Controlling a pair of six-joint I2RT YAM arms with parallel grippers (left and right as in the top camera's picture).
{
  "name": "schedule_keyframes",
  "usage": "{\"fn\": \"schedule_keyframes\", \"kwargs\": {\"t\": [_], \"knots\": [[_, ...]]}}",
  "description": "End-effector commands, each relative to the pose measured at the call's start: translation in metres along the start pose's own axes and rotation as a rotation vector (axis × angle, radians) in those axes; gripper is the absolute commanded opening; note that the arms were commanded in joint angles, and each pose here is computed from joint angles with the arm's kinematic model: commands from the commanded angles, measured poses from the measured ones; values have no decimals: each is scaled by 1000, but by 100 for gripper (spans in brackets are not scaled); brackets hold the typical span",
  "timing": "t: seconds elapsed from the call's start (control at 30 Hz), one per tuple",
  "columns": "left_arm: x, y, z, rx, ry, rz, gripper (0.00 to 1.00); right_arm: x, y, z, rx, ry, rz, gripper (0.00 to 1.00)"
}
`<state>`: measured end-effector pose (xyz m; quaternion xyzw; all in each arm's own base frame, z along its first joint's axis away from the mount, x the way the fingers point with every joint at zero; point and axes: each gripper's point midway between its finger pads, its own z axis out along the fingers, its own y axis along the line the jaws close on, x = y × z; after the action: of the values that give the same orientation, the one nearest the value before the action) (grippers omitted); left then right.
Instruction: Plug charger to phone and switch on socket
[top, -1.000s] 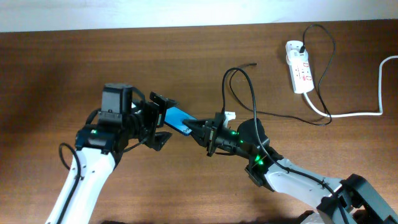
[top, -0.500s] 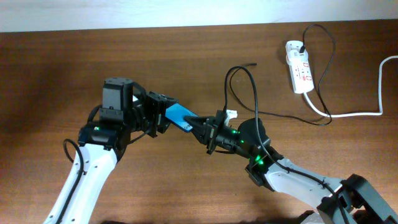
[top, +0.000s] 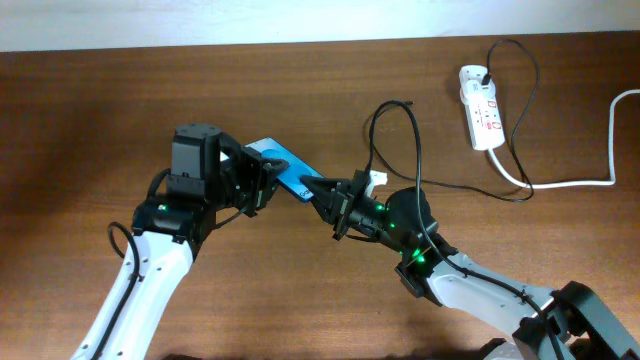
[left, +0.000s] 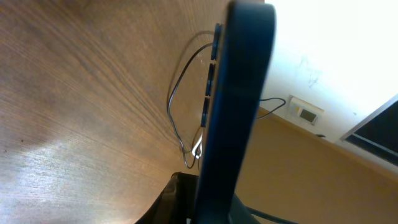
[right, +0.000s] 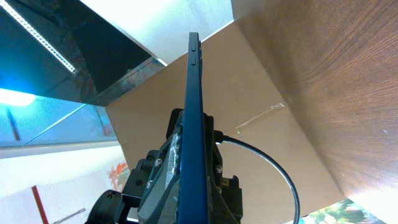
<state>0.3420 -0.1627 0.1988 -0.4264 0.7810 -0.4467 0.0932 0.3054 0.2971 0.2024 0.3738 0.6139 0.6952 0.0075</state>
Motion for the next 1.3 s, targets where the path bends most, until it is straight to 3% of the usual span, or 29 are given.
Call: {"fn": "schedule_keyframes", "kwargs": {"t": [0.0,0.07,0.3,0.37,0.43,0.57,0.63,0.73,0.77,0.8,0.87,1.03,1.1,1.27], "knots": [[4,-17,0,56,14,18,8,13,-4,1,24,53,-10,4],[5,-19,0,61,16,10,1,13,-4,1,23,51,-10,4],[5,-18,0,61,19,-17,0,12,-5,1,26,45,-9,9],[5,-18,-1,61,22,-31,0,11,-5,1,28,44,-7,16],[5,-18,-1,61,21,-31,0,11,-5,1,28,44,-8,30],[-3,-18,-1,57,-26,-2,0,10,-9,1,44,40,-2,41],[-9,-17,-1,53,-60,73,0,5,-20,0,87,21,12,52],[-18,-11,-4,22,-85,245,0,-5,-45,-4,191,-16,43,59],[-21,-5,-5,1,-87,287,0,-6,-48,-4,203,-19,3,62],[-25,4,-7,-37,-90,350,0,-8,-51,-5,215,-16,-80,77],[-33,31,-13,-144,-89,380,0,-9,-53,-5,222,0,-277,97],[-37,52,-19,-234,-79,457,0,-17,-62,-9,268,10,-504,98],[-35,57,-20,-254,-63,500,0,-33,-73,-16,339,4,-735,98],[-31,67,-22,-288,-33,527,0,-81,-63,-40,416,-75,-856,98]]}}
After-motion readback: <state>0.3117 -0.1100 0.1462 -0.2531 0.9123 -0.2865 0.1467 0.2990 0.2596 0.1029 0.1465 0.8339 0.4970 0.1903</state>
